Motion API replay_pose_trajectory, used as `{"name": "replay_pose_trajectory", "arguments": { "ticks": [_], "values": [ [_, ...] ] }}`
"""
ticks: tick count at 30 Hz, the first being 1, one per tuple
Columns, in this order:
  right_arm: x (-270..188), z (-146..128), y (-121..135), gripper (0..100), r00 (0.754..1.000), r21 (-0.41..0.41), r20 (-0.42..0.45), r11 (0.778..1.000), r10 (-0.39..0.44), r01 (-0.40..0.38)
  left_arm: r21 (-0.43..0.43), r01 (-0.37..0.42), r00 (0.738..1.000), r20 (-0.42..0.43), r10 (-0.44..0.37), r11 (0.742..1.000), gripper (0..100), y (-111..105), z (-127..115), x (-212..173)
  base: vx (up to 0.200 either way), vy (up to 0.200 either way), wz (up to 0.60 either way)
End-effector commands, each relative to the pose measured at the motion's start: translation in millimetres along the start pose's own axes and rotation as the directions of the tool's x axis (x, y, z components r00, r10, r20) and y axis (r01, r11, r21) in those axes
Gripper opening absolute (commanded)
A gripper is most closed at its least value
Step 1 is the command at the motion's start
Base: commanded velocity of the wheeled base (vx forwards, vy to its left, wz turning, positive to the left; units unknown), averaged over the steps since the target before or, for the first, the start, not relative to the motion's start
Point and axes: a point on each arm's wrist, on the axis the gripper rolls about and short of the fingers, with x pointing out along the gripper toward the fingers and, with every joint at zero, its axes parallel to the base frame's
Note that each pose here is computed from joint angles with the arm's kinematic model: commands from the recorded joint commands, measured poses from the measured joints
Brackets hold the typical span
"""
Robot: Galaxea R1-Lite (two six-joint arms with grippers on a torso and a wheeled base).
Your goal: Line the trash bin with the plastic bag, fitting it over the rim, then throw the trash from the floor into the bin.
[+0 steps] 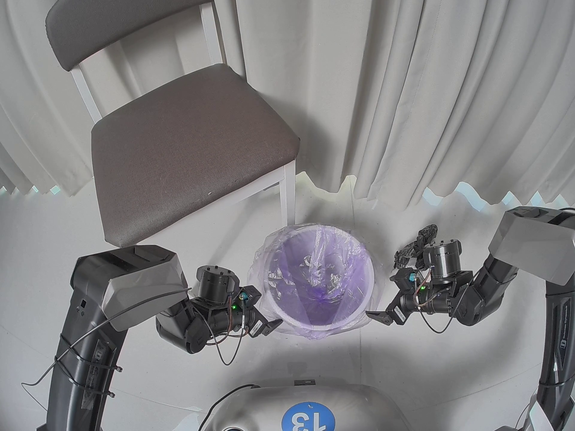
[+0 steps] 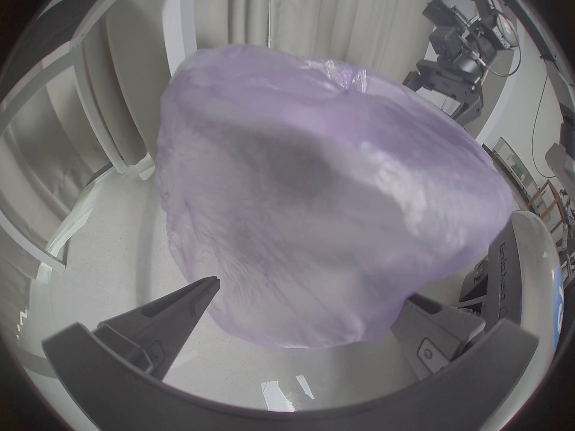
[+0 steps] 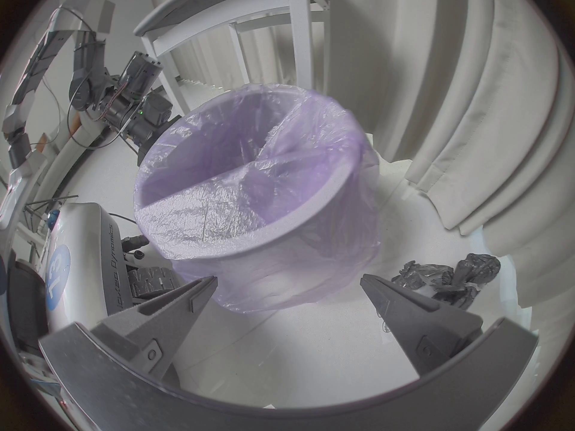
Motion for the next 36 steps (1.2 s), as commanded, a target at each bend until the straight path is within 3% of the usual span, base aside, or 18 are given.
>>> {"name": "replay_pose_trajectory", "arguments": {
  "ticks": [1, 11, 12, 29, 36],
  "values": [
    [12.5, -6.0, 3.1, 100, 1.0, -0.004, -0.009, 1.0, 0.028, -0.028, -0.006, 0.009, 1.0, -0.008, -0.009, 1.0, 100, -0.8, -4.5, -4.9, 0.0, 0.0, 0.0],
    [27.8, -3.2, -1.0, 100, 0.993, -0.039, 0.077, 0.995, 0.095, -0.092, -0.006, 0.009, 1.0, 0.004, -0.009, 1.0, 100, -0.2, -6.3, -6.9, 0.0, 0.0, 0.0],
    [28.6, -3.5, -0.9, 0, 0.991, -0.042, 0.08, 0.994, 0.104, -0.101, -0.005, 0.008, 1.0, 0.007, -0.008, 1.0, 100, -0.5, -6.7, -7.3, 0.0, 0.0, 0.0],
    [34.4, -12.3, -15.8, 0, 0.993, -0.041, 0.06, 0.994, 0.101, -0.098, -0.006, 0.011, 1.0, 0.016, -0.01, 1.0, 100, -2.1, -8.5, -9.4, 0.0, 0.0, 0.0],
    [44.8, -10.9, -36.7, 0, 0.992, -0.011, -0.035, 0.993, 0.119, -0.12, 0.001, 0.009, 1.0, 0.022, -0.009, 1.0, 100, -3.8, -8.9, -9.6, 0.0, 0.0, 0.0]
  ]
}}
